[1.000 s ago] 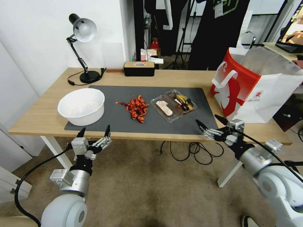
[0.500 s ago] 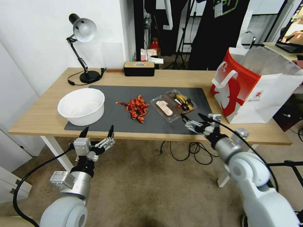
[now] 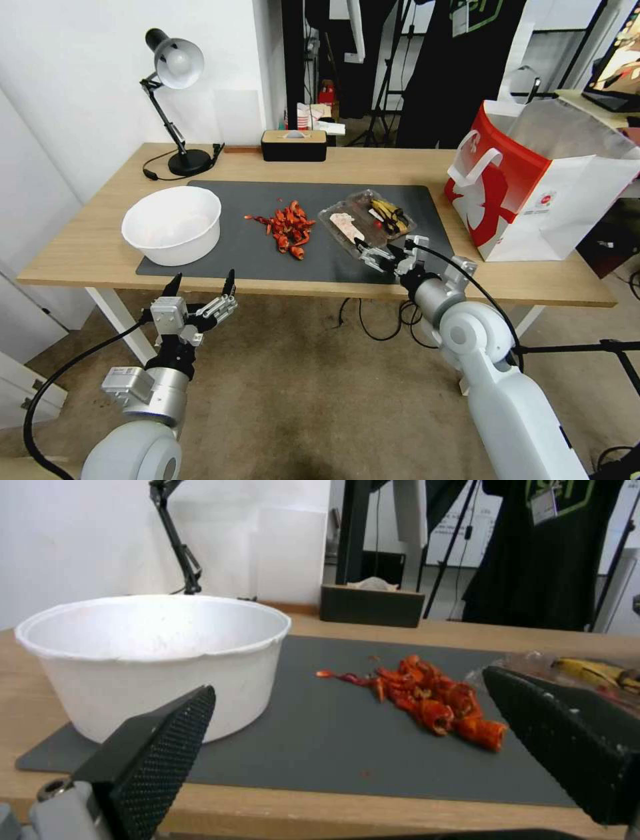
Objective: Close the disposable takeout box, then place it into the delivery bag.
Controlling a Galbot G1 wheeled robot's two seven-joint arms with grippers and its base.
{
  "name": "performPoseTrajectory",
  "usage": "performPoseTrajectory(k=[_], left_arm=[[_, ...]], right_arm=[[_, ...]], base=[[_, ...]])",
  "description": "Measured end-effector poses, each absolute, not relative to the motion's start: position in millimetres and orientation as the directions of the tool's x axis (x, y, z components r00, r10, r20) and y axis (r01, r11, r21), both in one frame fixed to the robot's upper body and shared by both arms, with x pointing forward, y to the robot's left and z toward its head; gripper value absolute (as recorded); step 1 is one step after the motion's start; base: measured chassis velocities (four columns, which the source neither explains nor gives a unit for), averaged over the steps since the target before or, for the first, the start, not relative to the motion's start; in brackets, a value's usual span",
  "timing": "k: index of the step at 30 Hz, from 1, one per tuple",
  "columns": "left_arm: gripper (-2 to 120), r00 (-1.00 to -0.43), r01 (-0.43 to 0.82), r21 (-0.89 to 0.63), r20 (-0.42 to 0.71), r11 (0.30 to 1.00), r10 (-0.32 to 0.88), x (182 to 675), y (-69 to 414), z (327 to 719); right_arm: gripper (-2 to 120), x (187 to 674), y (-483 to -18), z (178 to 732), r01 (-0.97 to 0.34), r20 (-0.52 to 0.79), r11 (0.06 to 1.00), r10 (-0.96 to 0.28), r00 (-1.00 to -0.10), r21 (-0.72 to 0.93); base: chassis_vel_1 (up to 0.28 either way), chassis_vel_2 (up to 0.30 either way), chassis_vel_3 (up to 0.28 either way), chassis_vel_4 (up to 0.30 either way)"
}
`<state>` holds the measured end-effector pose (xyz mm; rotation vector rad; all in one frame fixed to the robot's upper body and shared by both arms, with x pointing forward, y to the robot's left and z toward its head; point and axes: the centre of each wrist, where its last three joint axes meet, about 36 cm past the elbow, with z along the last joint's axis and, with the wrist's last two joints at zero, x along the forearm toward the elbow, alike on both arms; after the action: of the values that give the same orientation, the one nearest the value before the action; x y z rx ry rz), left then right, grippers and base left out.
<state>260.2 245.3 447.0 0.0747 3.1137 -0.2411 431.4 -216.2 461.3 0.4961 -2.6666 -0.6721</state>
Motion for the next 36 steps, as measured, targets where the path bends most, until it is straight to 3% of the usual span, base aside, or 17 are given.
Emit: performPoseTrajectory(k=[16, 36], left_arm=[[100, -0.999, 0.045, -0.140, -0.019, 0.989, 0.043, 260.2, 248.5, 446.7], [100, -0.999, 0.044, -0.131, -0.031, 0.990, 0.040, 258.4, 249.7, 447.0]], right_arm=[[100, 434.4, -210.6, 461.8, -0.182, 0.291, 0.800, -0.405, -0.867, 0.572], [100, 454.3, -189.4, 452.0, -0.197, 0.311, 0.799, -0.430, -0.848, 0.568]], base=[[0.000, 0.000, 0.000, 0.000], [0.000, 0.000, 0.000, 0.000]])
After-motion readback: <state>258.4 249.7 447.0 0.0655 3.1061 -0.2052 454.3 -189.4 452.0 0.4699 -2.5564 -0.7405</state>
